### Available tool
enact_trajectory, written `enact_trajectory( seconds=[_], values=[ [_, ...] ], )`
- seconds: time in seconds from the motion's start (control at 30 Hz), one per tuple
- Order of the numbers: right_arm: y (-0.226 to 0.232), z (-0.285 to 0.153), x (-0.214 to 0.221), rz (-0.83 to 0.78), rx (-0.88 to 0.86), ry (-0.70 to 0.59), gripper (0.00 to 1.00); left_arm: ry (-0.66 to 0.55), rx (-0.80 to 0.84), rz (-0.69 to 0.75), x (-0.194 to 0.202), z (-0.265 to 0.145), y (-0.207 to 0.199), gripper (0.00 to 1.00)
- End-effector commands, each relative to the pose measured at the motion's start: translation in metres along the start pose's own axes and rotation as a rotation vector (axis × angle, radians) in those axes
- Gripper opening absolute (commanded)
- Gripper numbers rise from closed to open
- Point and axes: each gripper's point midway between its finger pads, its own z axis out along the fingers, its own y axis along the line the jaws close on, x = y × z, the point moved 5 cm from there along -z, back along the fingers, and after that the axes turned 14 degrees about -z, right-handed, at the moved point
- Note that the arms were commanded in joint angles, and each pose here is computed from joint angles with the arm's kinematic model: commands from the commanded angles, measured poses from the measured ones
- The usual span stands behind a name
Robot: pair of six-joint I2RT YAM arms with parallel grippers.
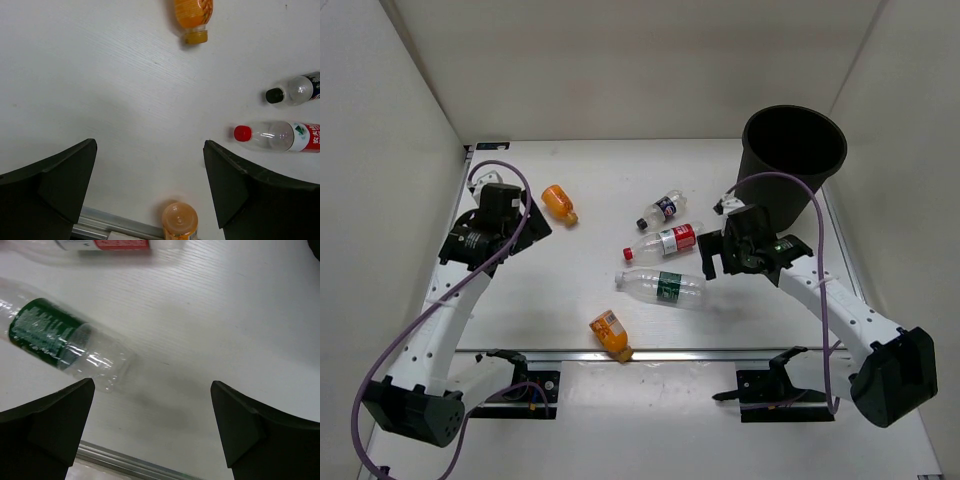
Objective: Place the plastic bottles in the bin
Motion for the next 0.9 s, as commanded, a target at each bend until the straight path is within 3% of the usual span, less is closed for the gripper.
enact_trajectory(
  seconds=[0.0, 0.17, 0.37, 0.57, 0.87],
  values=[
    [0.015, -0.008, -0.021, -0.135, -0.062, -0.054, 1.00, 0.007, -0.016, 0.017, 0.004, -0.010, 0.010, 0.99],
    [0.058, -0.011, -0.041, -0.307, -0.293, -0.204, 0.99, 0.055, 0.001, 0.003, 0.020, 0.000, 0.020, 0.98],
    [0.077, 0.012, -0.054, -0.413, -0.348, -0.257, 0.99, 0.129, -0.005, 0.041, 0.044, 0.010, 0.024, 0.99],
    [0.082, 0.042, -0.038, -0.487, -0.418, -0.246, 0.99, 0.121, -0.013, 0.066, 0.044, 0.011, 0.030, 0.99],
    [0.096, 0.075, 0.003, -0.501, -0.442, -0.099, 0.99, 0.106, 0.001, 0.084, 0.046, 0.012, 0.034, 0.98]
  ],
)
